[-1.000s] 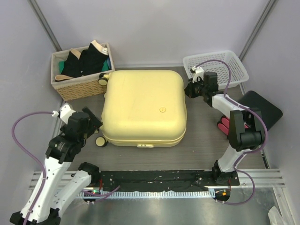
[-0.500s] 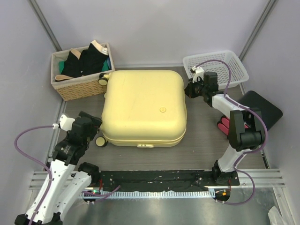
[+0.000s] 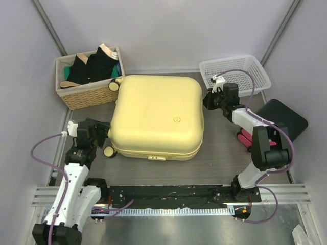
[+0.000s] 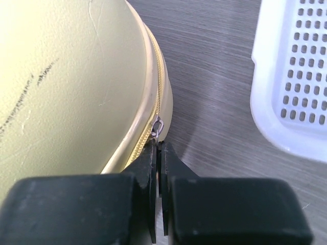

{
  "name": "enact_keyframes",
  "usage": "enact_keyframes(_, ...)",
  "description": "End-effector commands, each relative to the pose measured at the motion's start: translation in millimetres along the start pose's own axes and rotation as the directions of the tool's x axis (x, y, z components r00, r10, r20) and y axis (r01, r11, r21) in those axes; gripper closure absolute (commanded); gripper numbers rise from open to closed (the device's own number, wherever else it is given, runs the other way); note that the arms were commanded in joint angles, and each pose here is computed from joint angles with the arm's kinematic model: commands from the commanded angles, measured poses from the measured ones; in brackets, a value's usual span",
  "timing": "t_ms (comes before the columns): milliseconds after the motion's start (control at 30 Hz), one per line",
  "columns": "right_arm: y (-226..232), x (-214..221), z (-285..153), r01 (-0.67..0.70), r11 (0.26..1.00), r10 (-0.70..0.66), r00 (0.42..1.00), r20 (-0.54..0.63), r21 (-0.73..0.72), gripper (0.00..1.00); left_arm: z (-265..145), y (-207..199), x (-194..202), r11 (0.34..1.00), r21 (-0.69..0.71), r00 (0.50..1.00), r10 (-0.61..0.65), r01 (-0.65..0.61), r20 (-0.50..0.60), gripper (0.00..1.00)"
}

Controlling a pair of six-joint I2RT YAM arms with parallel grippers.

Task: Open, take out, and arrange the luggage

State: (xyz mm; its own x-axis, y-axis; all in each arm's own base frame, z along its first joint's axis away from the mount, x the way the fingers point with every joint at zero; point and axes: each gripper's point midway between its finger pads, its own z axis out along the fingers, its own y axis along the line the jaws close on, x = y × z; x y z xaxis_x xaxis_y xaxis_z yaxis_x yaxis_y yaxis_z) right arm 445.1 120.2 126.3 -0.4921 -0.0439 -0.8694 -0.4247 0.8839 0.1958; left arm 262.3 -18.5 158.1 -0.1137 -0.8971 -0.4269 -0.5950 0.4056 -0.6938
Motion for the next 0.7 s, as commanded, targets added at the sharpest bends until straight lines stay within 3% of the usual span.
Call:
enact_keyframes(0, 22, -56, -22, 0.007, 1.0, -0.01, 0.976, 0.217, 0.017, 0.99, 23, -16, -8, 0.995, 0.095, 0.997, -0.034, 0.04, -0.065, 0.96)
enact_keyframes(33, 25, -58, -23, 0.006, 1.0, -0.011, 0.972, 0.237, 0.023, 0.99, 31, -14, -13, 0.996, 0.083, 0.998, -0.037, 0.041, -0.059, 1.0)
enact_keyframes(267, 66, -29, -34, 0.002, 1.0, -0.008, 0.972, 0.233, 0.023, 0.99, 62, -30, -59, 0.985, 0.169, 0.997, -0.009, 0.021, -0.071, 1.0)
enact_keyframes(367, 50, -25, -36, 0.011, 0.994, -0.036, 0.973, 0.228, 0.106, 0.99, 75, -33, -63, 0.981, 0.193, 0.995, 0.029, -0.01, -0.092, 1.0)
enact_keyframes(467, 31, -28, -38, 0.104, 0.976, -0.141, 0.971, 0.193, 0.191, 0.99, 86, -42, -63, 0.973, 0.226, 0.989, 0.079, -0.049, -0.124, 1.0)
enact_keyframes(533, 22, -34, -36, 0.216, 0.953, -0.252, 0.954, 0.161, 0.214, 0.99, 90, -47, -67, 0.969, 0.232, 0.986, 0.115, -0.084, -0.122, 1.0)
enact_keyframes(667, -2, -55, -35, 0.301, 0.929, -0.336, 0.929, 0.153, 0.214, 0.99, 104, -39, -72, 0.966, 0.188, 0.971, 0.204, -0.179, -0.121, 1.0)
